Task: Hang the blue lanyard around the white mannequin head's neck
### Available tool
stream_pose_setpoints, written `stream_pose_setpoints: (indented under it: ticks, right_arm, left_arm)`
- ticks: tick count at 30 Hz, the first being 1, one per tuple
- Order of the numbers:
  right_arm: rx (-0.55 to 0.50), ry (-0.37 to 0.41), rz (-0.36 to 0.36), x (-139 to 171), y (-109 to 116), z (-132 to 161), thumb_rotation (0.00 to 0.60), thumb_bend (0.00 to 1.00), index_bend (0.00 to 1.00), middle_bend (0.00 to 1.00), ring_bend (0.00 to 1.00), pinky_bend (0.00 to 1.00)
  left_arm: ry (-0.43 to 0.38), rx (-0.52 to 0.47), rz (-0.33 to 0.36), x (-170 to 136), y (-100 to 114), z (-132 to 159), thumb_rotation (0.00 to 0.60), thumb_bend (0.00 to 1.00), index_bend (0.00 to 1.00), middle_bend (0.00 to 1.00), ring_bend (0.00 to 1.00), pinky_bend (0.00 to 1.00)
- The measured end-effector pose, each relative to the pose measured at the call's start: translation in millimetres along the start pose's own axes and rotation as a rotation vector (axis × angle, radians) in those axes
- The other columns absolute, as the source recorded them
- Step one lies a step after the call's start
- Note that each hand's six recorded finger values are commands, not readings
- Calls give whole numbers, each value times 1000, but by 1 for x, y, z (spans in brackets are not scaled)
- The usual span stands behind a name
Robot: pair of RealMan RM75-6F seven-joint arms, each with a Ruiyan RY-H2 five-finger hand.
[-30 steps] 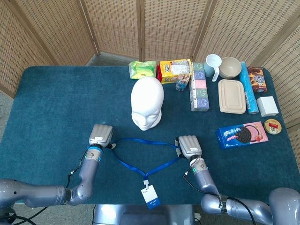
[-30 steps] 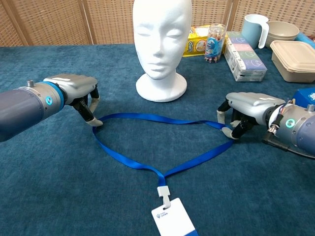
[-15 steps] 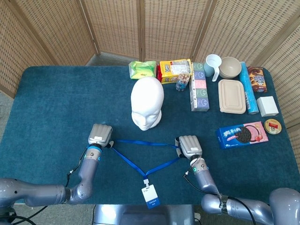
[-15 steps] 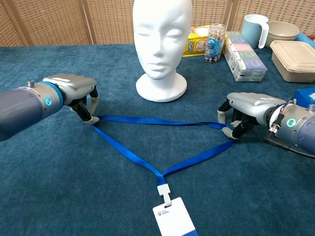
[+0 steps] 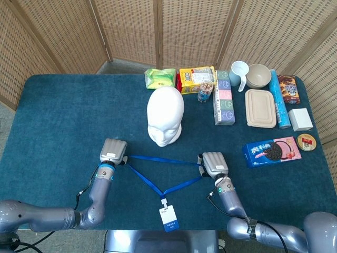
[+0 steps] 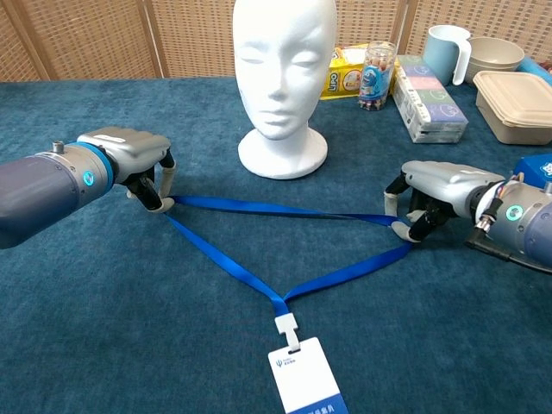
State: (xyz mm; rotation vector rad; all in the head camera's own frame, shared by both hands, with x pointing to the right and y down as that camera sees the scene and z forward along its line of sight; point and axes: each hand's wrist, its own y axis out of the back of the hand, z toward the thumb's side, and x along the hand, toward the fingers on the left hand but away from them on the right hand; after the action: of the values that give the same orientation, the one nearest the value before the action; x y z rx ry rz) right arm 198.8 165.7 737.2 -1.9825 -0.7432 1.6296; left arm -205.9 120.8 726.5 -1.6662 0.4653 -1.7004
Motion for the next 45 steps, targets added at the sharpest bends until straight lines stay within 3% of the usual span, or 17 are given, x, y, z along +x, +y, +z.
stream_pose_setpoints:
  ticks: [10, 29, 45]
  right_arm:
    - [-10, 1, -3, 0, 2, 0, 600, 572, 655, 1000, 1000, 1000]
    - [-49, 5, -14, 4, 11, 0, 600, 575, 660, 1000, 1000, 1000]
    - [-205, 122, -44, 34, 39, 23, 600, 577, 667, 1000, 1000, 1000]
  left_arm:
    - [1, -21, -4, 0, 0, 1, 499, 419, 606, 842, 879, 1000]
    - [16, -28, 9, 0, 3, -3, 501, 424, 627, 858, 891, 1000]
    - [-12, -109, 108, -27, 24, -21, 502, 424, 627, 858, 891, 1000]
